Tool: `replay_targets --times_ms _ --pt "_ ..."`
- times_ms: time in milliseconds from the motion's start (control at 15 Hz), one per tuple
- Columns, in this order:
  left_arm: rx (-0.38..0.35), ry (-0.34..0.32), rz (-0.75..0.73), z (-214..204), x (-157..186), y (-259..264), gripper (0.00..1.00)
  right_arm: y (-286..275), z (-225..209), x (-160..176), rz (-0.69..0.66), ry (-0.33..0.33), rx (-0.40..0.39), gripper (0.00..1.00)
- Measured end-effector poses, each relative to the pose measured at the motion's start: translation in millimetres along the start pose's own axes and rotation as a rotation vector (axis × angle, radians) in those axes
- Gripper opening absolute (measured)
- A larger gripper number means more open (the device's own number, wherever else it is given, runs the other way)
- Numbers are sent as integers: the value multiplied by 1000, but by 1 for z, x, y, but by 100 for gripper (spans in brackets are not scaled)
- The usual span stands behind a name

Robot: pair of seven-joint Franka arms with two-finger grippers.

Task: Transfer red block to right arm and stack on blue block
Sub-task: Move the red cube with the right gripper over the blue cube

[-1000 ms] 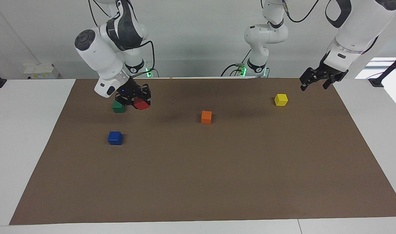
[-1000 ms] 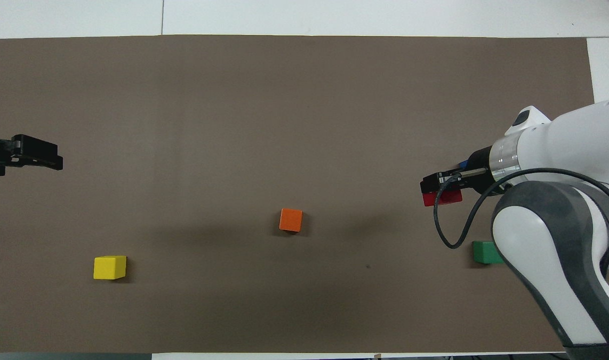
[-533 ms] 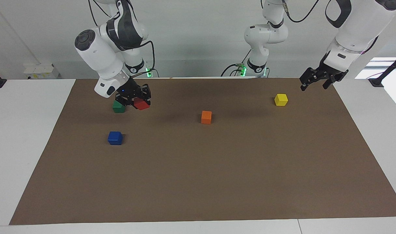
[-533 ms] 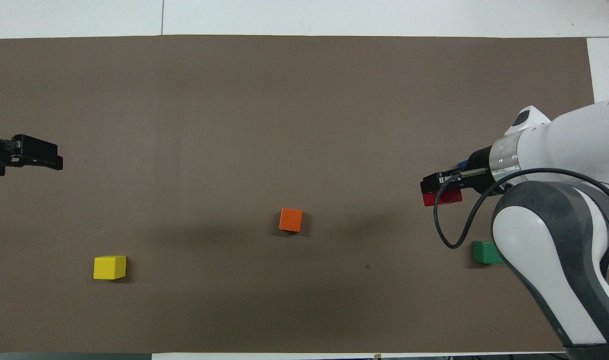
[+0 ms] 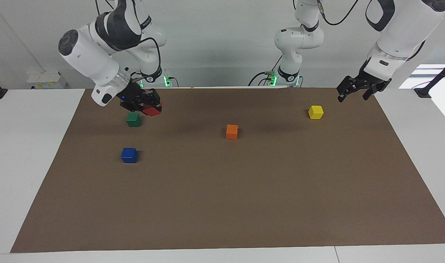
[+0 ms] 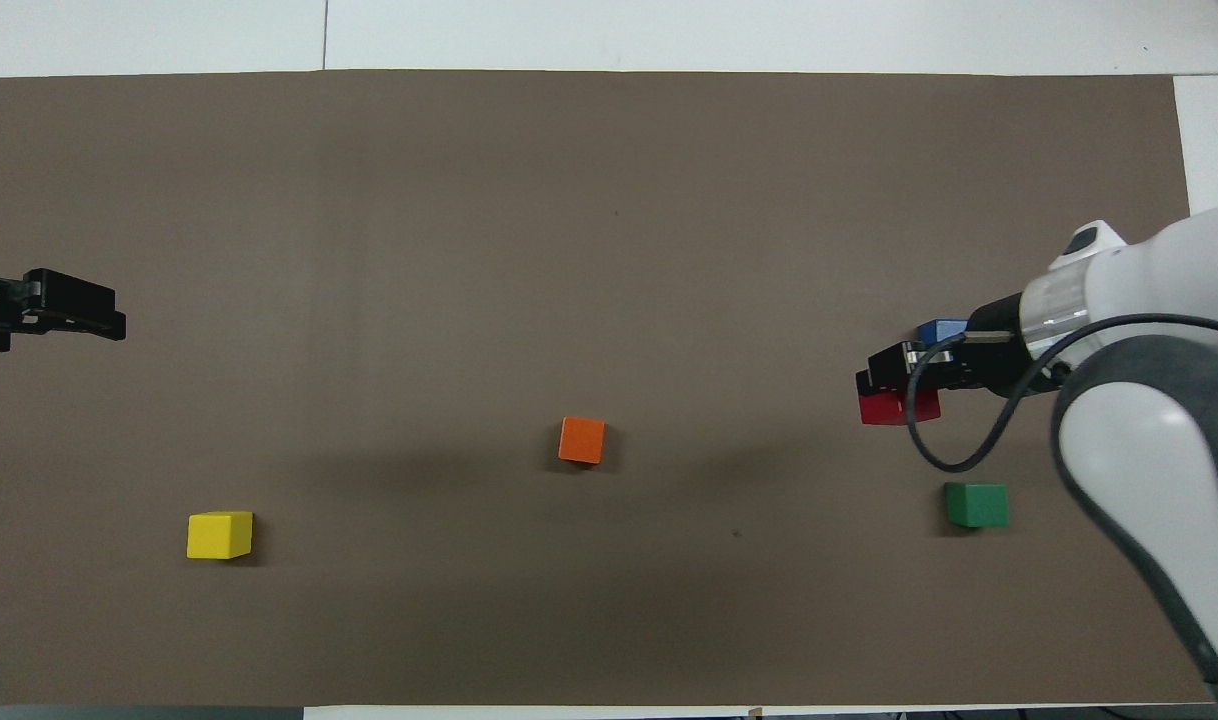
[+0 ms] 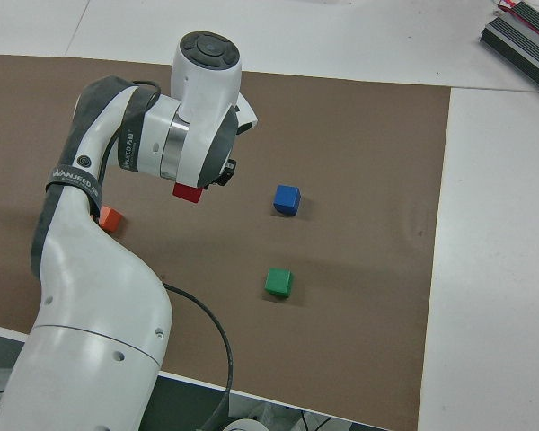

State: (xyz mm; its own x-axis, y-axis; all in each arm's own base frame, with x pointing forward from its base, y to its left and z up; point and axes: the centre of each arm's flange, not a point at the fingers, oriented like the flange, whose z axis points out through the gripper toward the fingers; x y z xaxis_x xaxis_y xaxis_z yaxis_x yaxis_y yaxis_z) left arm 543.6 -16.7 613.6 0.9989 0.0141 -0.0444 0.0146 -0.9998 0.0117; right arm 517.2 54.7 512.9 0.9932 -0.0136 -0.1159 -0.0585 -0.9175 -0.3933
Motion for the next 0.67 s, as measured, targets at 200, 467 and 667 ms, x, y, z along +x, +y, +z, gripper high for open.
replay_targets --times_ms 200,467,667 --pt "0 0 0 0 0 0 100 -3 -1 -2 -10 1 -13 58" --pt "0 0 0 0 0 0 100 -11 1 -2 -40 5 -56 58" --pt "0 0 0 0 0 0 100 -13 -6 -1 -59 19 -101 58"
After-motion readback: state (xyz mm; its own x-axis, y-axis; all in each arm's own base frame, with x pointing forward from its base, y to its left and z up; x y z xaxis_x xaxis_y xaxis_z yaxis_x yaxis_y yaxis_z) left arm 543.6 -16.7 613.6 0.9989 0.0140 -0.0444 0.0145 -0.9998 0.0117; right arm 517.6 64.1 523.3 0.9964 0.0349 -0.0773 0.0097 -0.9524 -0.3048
